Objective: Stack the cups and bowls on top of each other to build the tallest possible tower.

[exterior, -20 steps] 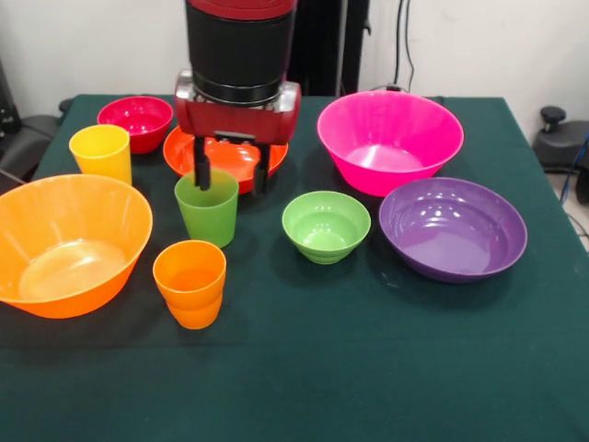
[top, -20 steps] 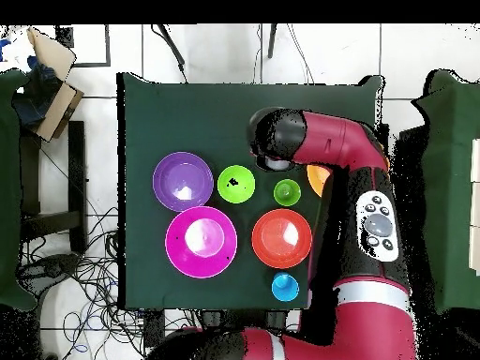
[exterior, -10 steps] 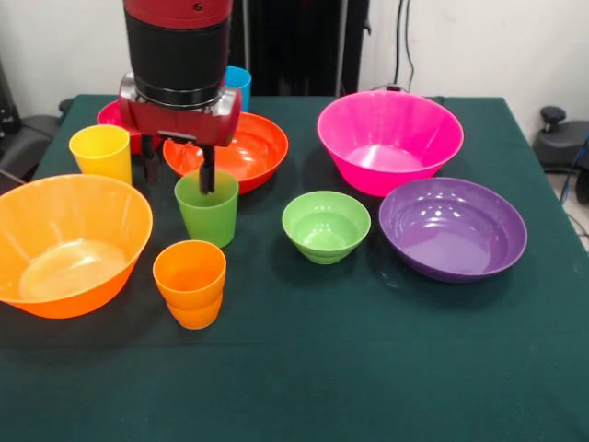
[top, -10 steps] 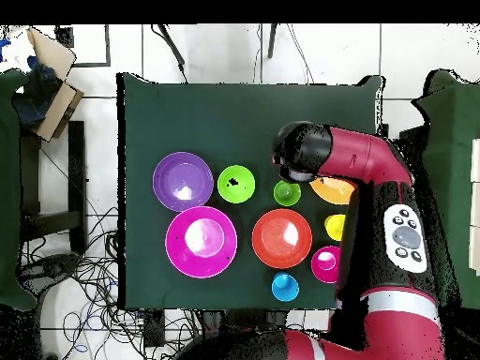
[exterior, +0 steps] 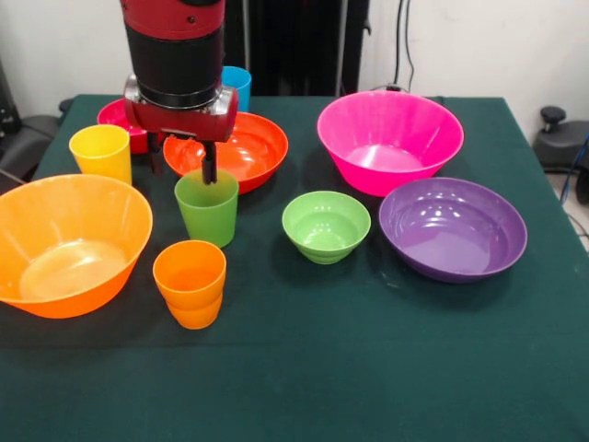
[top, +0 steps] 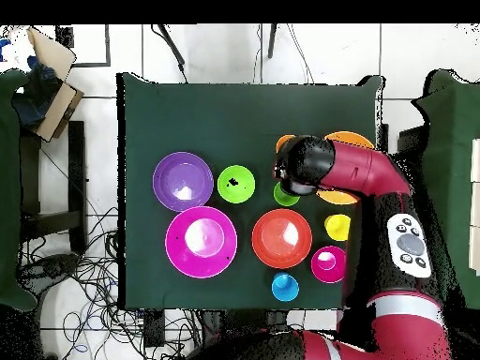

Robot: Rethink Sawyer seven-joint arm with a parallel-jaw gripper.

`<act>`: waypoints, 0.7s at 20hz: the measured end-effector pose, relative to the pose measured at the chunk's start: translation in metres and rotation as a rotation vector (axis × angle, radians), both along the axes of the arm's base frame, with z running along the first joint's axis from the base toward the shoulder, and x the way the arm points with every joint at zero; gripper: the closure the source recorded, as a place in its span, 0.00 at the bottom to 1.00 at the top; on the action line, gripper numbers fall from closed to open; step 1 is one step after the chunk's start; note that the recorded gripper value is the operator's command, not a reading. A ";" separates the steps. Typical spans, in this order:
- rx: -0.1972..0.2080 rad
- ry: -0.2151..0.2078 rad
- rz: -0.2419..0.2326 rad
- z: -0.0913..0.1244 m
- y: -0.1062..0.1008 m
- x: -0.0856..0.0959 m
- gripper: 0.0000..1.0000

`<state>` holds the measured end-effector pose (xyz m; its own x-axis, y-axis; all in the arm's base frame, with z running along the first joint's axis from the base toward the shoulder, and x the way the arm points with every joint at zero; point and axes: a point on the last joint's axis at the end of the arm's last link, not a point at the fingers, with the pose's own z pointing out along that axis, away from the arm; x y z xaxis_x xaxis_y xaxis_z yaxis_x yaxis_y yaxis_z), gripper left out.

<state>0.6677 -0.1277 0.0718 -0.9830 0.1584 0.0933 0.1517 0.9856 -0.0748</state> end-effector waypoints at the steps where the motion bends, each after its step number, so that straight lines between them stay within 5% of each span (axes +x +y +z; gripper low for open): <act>1: 0.007 0.007 0.003 -0.003 0.004 -0.005 0.00; 14: 0.040 0.004 0.028 -0.031 0.032 -0.043 0.00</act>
